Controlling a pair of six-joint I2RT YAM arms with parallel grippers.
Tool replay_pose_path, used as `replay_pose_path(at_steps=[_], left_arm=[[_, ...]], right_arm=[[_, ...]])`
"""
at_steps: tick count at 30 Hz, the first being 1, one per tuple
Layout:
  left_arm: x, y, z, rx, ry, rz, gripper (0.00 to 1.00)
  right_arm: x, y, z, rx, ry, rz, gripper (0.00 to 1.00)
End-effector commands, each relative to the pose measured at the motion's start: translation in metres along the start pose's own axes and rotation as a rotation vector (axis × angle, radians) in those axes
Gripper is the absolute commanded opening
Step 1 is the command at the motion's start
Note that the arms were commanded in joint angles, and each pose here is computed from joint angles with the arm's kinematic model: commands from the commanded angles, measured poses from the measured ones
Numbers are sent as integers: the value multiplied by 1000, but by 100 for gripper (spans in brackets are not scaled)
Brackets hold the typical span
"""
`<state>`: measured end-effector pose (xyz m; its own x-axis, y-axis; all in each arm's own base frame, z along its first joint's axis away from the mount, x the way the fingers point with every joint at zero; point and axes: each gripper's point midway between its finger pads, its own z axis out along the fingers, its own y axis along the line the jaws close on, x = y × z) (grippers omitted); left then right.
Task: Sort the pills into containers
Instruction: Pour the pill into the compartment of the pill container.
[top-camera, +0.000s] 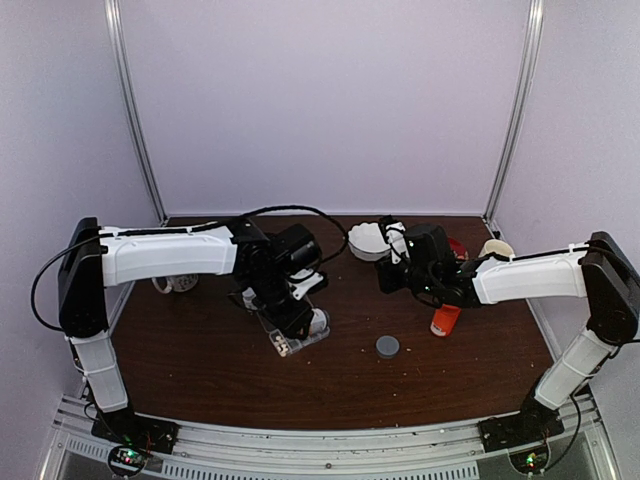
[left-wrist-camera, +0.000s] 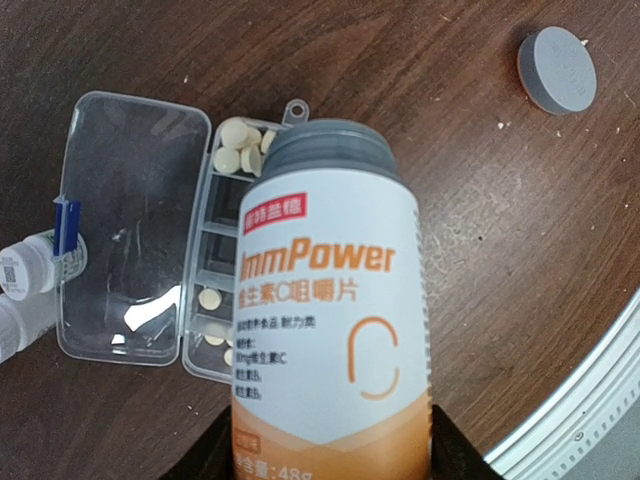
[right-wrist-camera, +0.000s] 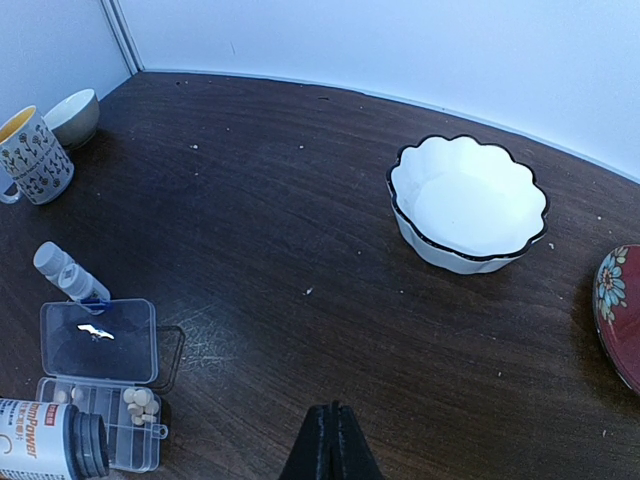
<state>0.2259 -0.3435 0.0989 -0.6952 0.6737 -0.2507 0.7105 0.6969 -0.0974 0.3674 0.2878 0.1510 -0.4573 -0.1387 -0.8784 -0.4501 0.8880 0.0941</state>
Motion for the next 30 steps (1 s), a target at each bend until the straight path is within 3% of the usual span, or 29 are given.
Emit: replay_pose_path(at_steps=[1, 3, 7, 10, 14, 18, 22, 26, 30], left_arm=[[-12, 1, -3, -13, -49, -2, 0], [-9, 1, 0, -2, -10, -11, 0], [-16, -4, -5, 18, -63, -2, 0], [-8, 4, 3, -5, -5, -14, 0], [-15, -2, -2, 17, -54, -7, 0], [-6, 7, 11, -10, 9, -19, 0], [-18, 1, 2, 14, -54, -9, 0], [-11, 10, 6, -25, -6, -26, 0], [-18, 6, -2, -4, -67, -20, 0]], right_arm=[[-10, 5, 1, -10, -16, -5, 0], [-10, 5, 1, -9, -17, -6, 0], [-10, 5, 1, -9, -19, -6, 0], [-10, 5, 1, -10, -18, -6, 0], [-10, 4, 1, -9, -17, -6, 0], [-10, 5, 1, -10, -16, -7, 0], [-10, 4, 1, -8, -16, -7, 0], [-9, 4, 1, -5, -14, -8, 0], [-10, 5, 1, -9, -14, -8, 0]])
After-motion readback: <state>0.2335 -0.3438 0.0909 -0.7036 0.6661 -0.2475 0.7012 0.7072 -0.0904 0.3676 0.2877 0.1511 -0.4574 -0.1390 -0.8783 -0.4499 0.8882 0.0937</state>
